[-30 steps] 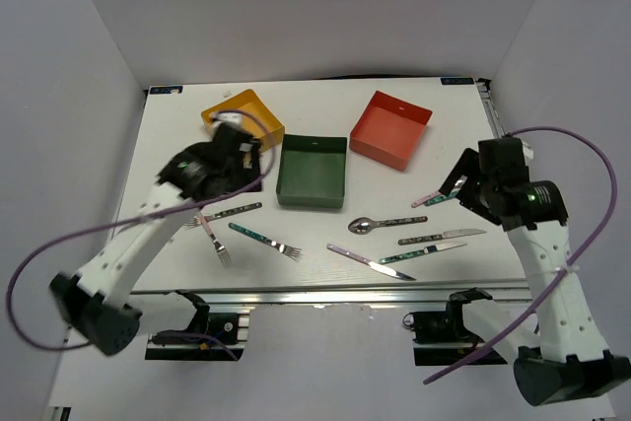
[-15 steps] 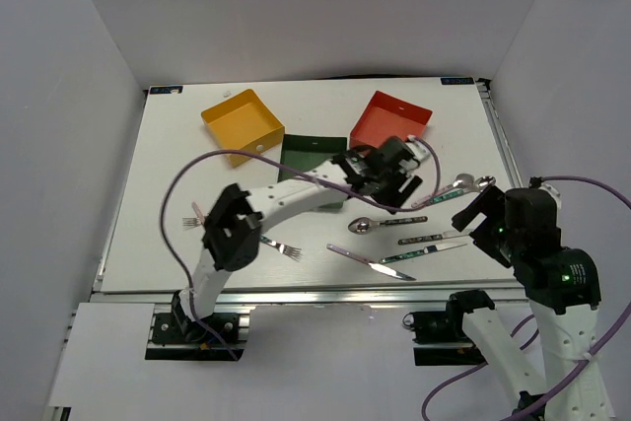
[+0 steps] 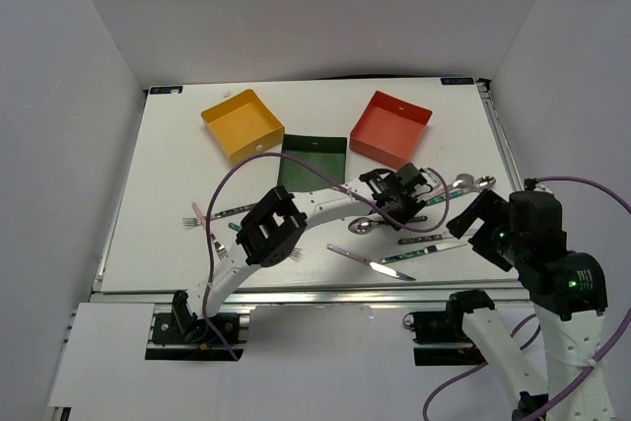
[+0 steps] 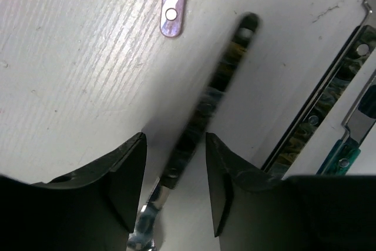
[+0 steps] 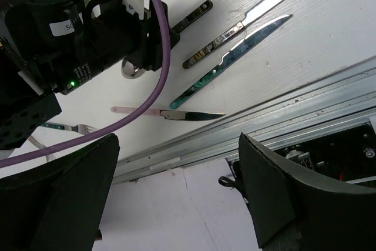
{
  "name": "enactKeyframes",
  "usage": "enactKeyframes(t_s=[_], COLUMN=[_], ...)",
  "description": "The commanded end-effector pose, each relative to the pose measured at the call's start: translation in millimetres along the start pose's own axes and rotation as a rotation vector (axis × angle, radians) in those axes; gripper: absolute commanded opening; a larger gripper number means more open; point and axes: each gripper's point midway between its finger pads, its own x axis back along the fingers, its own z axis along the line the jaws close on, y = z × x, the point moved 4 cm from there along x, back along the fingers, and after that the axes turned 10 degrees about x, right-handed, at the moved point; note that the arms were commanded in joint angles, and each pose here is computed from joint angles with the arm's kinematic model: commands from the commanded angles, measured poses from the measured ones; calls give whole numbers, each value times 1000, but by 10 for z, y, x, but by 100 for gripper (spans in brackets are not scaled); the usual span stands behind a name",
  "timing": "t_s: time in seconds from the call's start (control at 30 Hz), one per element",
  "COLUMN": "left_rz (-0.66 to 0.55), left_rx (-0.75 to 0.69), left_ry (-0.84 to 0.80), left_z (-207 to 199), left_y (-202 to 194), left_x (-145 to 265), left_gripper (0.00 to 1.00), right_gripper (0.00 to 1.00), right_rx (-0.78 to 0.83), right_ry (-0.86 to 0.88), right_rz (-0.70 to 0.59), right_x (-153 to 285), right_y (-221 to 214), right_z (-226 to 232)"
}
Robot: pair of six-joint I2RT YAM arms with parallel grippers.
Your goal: Sort the eating utensils into containers
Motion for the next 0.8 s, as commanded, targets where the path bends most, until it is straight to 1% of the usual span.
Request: enactKeyframes(t_s=[0.0, 0.07, 0.1, 0.17, 0.23, 0.33, 0.4, 0.43, 0.47, 0.57, 0.6, 0.67, 0.7, 0.77], left_rz=[-17, 17, 25, 28, 13, -3, -40, -43, -78, -122, -168, -214, -259, -326], left_rx=[-19, -20, -18, -13, -19, -30, -32, -33, -29, -26, -19, -2, 21, 86], left_ry=[-2, 3, 1, -4, -4, 5, 16, 27, 46, 92, 93, 114, 146, 192], left_z=[-23, -5, -12, -34, -87, -134, -147, -138, -128, -84, -94, -59, -1, 156], left_y=[-6, -106, -134, -171, -129, -44, 111, 145, 271, 453, 604, 728, 804, 915], left_x=[94, 63, 67, 94, 163, 261, 348, 381, 453, 639, 814, 1024, 1231, 1433], left_gripper=[53, 42, 31, 29, 18, 9, 2, 0, 0, 0, 0, 0, 0, 0], right_gripper=[87, 87, 87, 87, 88, 88, 88, 88, 88, 88, 88, 88, 87, 87], right_rx=[49, 56, 56, 56, 56, 56, 49, 48, 45, 38, 37, 34, 33, 33], right_ry=[35, 31, 21, 13, 5, 1, 14, 16, 19, 28, 35, 36, 43, 53], right_rz=[-34, -45, -50, -48, -37, -32, -37, -32, -34, -25, -32, -32, -38, -28], right_x=[118, 131, 126, 110, 76, 31, 14, -4, -19, -54, -59, -85, -97, -136], right_y=[53, 61, 76, 83, 88, 92, 102, 94, 102, 84, 99, 102, 119, 113], right_z=[22, 11, 1, -2, 0, 6, 30, 33, 42, 57, 71, 76, 92, 114])
